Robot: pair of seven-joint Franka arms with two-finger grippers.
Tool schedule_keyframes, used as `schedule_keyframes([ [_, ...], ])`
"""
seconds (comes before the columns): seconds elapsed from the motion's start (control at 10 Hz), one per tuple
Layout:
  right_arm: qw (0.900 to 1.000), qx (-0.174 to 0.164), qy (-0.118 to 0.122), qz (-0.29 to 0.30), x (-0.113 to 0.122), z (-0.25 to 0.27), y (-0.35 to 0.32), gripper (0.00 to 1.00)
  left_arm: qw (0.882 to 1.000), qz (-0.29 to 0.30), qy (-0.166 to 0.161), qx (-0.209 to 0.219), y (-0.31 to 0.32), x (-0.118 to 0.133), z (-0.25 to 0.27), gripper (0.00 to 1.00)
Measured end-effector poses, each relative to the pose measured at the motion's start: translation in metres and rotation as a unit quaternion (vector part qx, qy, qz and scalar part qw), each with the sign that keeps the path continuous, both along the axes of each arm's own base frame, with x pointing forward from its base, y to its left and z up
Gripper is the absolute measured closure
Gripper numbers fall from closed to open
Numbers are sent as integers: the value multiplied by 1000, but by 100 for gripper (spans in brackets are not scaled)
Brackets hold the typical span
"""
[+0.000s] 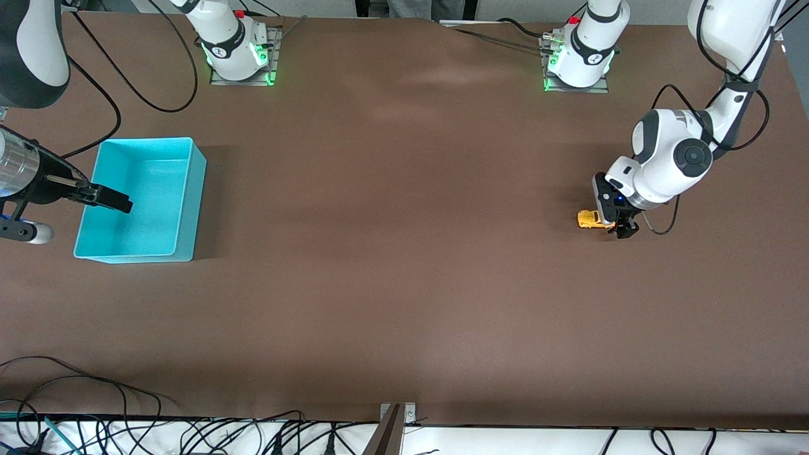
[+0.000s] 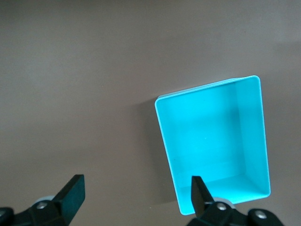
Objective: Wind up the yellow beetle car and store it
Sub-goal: 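Lower the left gripper and close it on the yellow car, then press the car down and drag it backward with the left gripper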
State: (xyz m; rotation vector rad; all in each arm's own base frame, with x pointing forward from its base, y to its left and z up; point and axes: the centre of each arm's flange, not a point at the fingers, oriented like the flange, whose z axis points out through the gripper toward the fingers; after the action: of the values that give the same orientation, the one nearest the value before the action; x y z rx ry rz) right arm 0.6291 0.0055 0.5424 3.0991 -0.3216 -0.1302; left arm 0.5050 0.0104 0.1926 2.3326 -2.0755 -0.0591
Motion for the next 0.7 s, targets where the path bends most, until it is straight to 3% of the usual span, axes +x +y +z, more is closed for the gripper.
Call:
schedule_keyframes([
  [0.2, 1000, 0, 0, 0, 0, 0, 0, 0, 1000, -5, 6, -2, -4, -2, -10, 1],
  [0.4, 1000, 0, 0, 0, 0, 0, 0, 0, 1000, -16, 5, -2, -6, -2, -12, 11],
  [0.6, 1000, 0, 0, 0, 0, 0, 0, 0, 999, -49, 4, -3, -8, -1, -11, 44],
  [0.7, 1000, 0, 0, 0, 0, 0, 0, 0, 998, -57, 2, -3, -8, 0, -10, 55],
])
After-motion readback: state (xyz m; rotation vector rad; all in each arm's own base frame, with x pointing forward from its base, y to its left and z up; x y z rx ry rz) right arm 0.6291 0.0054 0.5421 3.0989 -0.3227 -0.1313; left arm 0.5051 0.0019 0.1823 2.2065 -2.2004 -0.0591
